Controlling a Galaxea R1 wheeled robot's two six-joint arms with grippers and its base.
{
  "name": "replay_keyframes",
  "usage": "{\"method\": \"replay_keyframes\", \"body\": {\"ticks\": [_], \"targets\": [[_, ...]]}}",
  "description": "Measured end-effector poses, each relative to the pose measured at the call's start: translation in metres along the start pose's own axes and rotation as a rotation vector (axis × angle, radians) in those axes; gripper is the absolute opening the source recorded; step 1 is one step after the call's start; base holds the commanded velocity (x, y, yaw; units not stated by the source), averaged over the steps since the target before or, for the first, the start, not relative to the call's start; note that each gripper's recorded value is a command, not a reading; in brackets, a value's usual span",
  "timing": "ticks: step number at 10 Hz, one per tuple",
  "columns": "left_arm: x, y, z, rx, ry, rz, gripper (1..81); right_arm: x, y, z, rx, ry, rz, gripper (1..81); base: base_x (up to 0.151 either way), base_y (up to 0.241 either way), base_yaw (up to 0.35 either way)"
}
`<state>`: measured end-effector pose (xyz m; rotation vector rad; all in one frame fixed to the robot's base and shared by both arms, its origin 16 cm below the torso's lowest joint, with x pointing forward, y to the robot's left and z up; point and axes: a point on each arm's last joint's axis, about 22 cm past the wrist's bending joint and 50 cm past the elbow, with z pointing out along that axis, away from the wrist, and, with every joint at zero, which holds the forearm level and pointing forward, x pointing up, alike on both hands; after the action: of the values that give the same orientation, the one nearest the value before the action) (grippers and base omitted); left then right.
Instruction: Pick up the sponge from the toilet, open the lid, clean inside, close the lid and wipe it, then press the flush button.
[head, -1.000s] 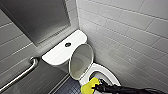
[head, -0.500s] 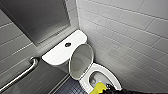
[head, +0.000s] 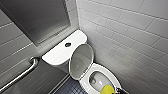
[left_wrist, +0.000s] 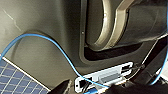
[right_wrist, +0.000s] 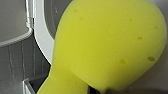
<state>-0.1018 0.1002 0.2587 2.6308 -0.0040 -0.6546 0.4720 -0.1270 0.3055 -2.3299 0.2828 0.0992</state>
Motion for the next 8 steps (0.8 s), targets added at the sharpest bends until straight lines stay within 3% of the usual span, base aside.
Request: {"method": "replay_keyframes", "body": {"ticks": [5, 8], "targets": [[0.000, 0.000, 0.000, 0.000, 0.000, 0.001, 81.1, -0.001, 0.054, -0.080, -0.081, 0.032, 0.018, 1.0, 0.000, 0.000, 0.000], [0.004, 0.000, 0.000, 0.002, 0.018, 0.004, 81.1, -0.011, 0.049, -0.102, -0.064, 0.030, 0.028, 1.0, 0.000, 0.000, 0.000]]}}
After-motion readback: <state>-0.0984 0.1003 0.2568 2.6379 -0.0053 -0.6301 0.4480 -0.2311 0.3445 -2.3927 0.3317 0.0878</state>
